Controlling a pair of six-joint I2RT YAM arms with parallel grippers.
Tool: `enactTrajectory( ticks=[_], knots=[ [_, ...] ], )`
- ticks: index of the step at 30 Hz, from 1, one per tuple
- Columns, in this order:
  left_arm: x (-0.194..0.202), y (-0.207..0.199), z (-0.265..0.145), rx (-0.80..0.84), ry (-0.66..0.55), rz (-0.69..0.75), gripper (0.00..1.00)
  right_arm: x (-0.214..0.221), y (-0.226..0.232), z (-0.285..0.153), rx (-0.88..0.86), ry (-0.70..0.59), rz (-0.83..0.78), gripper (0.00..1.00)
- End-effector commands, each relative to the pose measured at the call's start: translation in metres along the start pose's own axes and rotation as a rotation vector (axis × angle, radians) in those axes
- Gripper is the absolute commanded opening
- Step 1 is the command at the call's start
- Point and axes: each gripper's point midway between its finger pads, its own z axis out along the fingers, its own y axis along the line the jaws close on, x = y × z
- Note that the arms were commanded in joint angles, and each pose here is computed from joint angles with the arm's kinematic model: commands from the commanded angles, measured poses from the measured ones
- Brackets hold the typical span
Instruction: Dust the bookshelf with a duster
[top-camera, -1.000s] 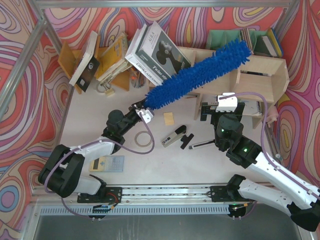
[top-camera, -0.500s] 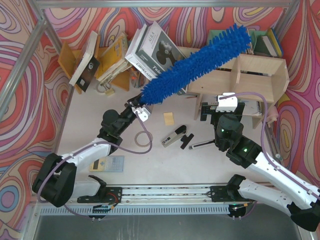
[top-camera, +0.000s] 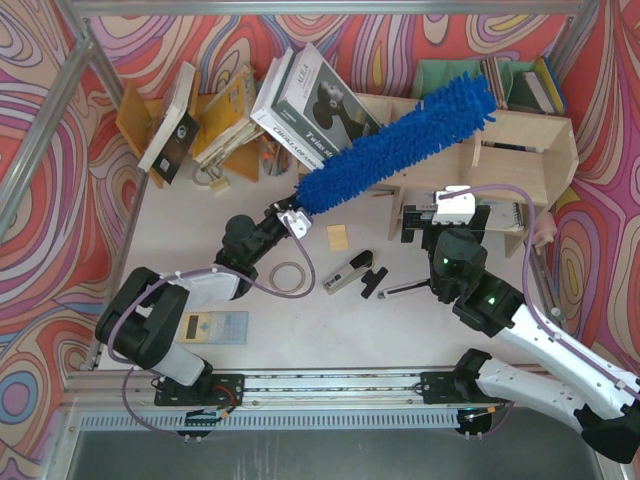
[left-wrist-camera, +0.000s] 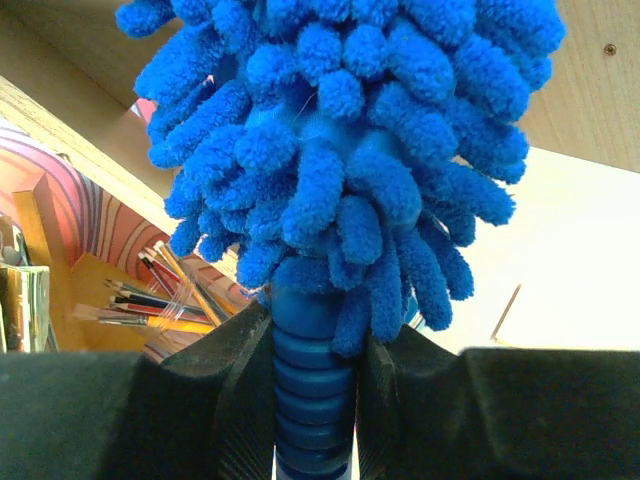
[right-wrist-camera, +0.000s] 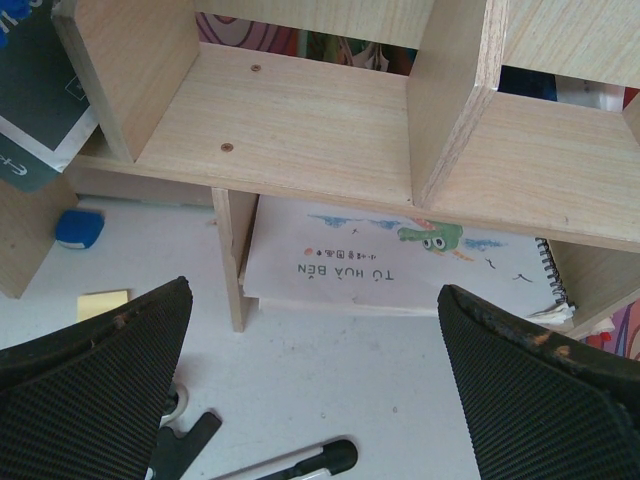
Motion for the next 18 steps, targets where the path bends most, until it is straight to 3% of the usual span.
enactTrajectory(
  ticks=[1, 8, 18],
  knots=[
    [-0.024, 0.025, 0.01, -0.077, -0.089, -0.017, 0.0, -0.008, -0.004, -0.002, 0.01, -0.012, 0.026, 0.99],
    [-0.047, 0.055, 0.007, -0.128, -0.115, 0.017, 0.0, -0.006, -0.002, -0.001, 0.008, -0.006, 0.022, 0.99],
    [-0.056, 0.117, -0.031, -0.265, -0.107, 0.044, 0.0, -0.007, -0.002, -0.002, 0.002, -0.009, 0.029, 0.99]
  ],
)
